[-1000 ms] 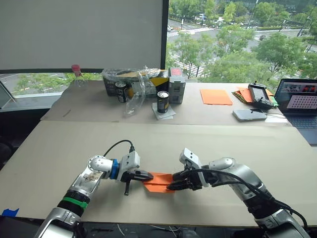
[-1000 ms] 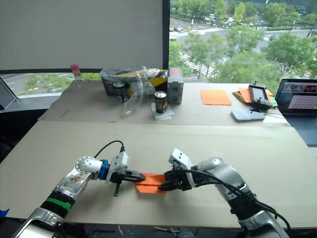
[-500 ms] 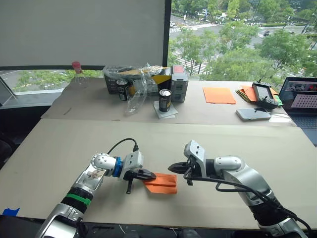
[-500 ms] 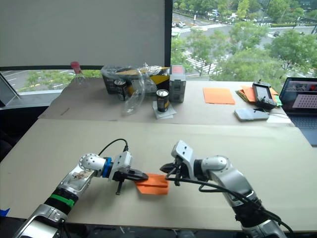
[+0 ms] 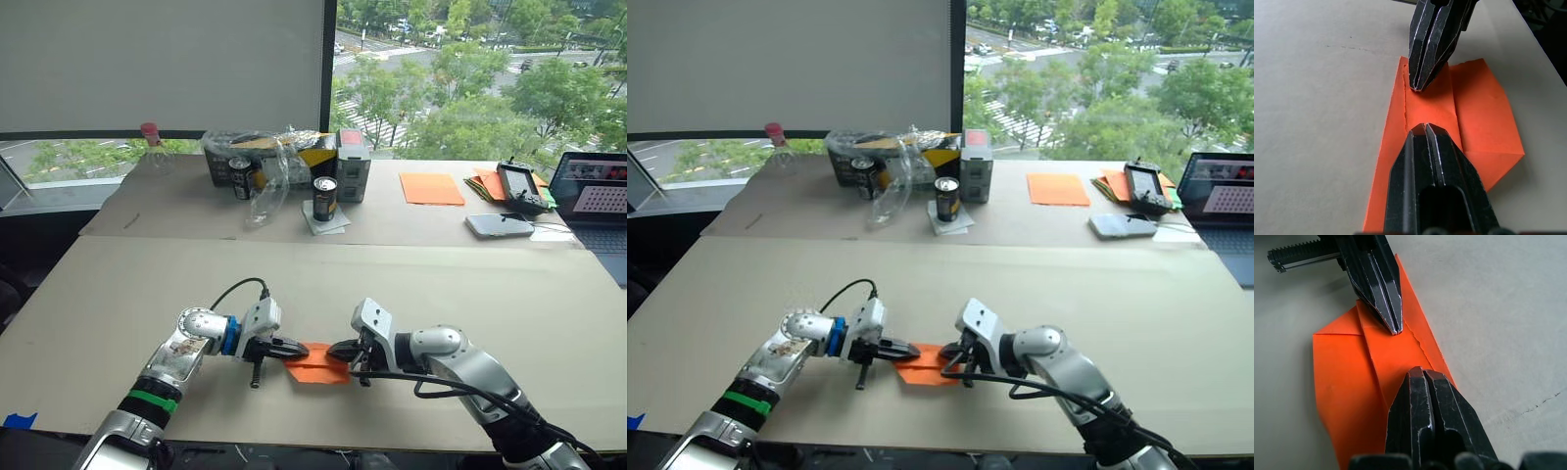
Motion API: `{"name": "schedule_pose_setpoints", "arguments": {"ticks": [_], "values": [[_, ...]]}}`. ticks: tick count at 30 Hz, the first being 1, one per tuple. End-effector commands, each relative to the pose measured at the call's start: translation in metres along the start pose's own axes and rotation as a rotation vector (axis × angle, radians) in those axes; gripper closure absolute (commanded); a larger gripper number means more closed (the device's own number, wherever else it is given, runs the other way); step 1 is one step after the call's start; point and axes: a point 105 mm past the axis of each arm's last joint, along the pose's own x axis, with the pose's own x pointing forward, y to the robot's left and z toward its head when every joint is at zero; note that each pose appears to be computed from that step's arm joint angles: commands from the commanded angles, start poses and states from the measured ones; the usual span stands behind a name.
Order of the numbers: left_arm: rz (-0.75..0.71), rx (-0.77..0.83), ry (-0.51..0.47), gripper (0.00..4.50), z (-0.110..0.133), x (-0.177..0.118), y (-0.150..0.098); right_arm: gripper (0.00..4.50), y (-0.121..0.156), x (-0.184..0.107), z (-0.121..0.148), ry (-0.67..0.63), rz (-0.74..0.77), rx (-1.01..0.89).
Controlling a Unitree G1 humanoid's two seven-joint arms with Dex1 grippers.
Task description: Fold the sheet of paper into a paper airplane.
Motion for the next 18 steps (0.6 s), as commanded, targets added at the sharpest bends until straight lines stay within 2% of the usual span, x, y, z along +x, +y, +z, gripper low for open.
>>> {"name": "schedule_pose_setpoints", "arguments": {"ticks": [1,4,9,13,18], "values": [[-0.029,0.038,0.004,4.50,0.009,0.001,-0.010,4.46,0.005,0.003,-0.051,0.189,0.001,0.141],[-0.043,0.060,0.051,4.50,0.003,0.003,-0.016,4.46,0.008,0.004,-0.052,0.199,0.014,0.151],[-0.025,0.048,0.074,4.50,-0.005,0.006,-0.017,4.46,0.009,0.004,-0.053,0.208,0.014,0.158],[0.000,0.083,0.144,4.50,-0.021,0.004,-0.014,4.46,0.010,0.004,-0.054,0.214,0.014,0.162],[0.036,0.040,0.159,4.50,-0.040,-0.004,-0.013,4.46,0.010,0.002,-0.054,0.217,0.010,0.165]]}}
